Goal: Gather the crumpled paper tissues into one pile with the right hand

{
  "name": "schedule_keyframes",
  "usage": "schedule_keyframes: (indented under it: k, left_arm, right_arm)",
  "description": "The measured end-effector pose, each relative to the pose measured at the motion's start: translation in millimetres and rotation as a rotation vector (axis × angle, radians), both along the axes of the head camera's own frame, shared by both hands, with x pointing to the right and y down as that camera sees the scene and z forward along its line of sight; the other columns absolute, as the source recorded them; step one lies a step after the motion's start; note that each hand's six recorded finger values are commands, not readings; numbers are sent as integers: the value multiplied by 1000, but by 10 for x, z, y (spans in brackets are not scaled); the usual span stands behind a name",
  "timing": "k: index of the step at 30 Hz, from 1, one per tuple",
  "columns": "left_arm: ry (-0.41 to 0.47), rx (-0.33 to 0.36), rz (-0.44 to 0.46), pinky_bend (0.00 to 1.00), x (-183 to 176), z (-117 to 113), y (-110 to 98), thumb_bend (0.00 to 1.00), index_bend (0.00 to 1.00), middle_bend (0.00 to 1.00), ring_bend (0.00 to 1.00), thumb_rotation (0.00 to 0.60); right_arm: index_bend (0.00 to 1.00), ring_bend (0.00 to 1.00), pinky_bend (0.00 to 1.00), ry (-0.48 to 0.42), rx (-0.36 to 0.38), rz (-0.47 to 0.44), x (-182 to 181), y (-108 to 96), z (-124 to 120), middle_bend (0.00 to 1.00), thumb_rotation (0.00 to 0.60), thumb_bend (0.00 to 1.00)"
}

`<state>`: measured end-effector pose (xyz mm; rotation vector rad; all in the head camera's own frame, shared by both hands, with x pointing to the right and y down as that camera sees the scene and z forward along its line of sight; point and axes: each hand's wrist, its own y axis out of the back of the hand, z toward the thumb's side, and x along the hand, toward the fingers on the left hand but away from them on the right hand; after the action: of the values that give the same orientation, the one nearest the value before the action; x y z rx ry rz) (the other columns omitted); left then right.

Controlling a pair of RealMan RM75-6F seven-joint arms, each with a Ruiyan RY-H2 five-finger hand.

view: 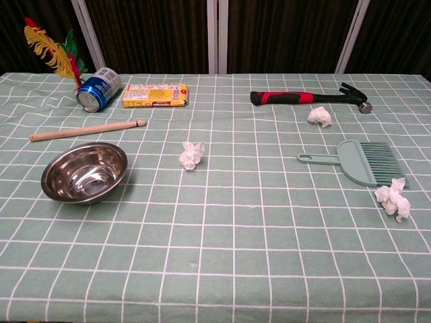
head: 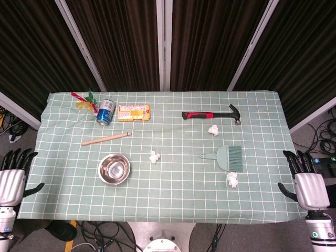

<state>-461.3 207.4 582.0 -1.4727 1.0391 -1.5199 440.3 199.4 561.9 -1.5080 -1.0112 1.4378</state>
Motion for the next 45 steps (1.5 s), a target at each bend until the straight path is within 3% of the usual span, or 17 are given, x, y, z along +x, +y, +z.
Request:
schedule_keyframes:
  k: [5, 12, 18, 20, 27, 32, 38, 45]
  left_arm:
    - [2, -23, 2, 56, 6, 34, 18, 0, 162, 101, 42, 600]
    - [5, -4, 3, 56, 9, -5, 9, 0, 162, 101, 42, 600]
    - [13, 6, 11, 56, 27, -14, 6, 0, 162, 101, 42, 600]
    - [15, 8, 13, 56, 29, -16, 12, 0, 162, 101, 42, 600]
    - [17, 8, 3, 56, -7, -37, 37, 0, 162, 101, 42, 600]
    - [22, 3, 0, 57, -15, -34, 56, 0, 162, 101, 41, 600]
    - [25, -6, -6, 57, -33, -19, 68, 0, 162, 101, 42, 600]
    - [31, -12, -10, 57, -46, 6, 76, 0, 162, 101, 42, 600]
  right_arm:
    - [0, 0, 0, -6, -11, -5, -10, 5, 19, 133, 600, 127]
    - [7, 0, 0, -43, -17, -19, -73, -11, 22, 171, 600, 149]
    - [168, 11, 1, -77, -64, -84, -269, -168, 167, 294, 600, 233]
    - [232, 27, 6, -99, -88, -117, -401, -278, 278, 336, 600, 244]
    - [276, 28, 9, -165, -222, -189, -912, -592, 848, 376, 600, 232]
    - [320, 28, 9, -152, -299, -220, -1282, -738, 1321, 391, 600, 207]
    - [329, 28, 9, -82, -324, -255, -1566, -838, 1719, 380, 600, 208]
    - [351, 28, 9, -30, -308, -281, -1750, -906, 1899, 400, 600, 214]
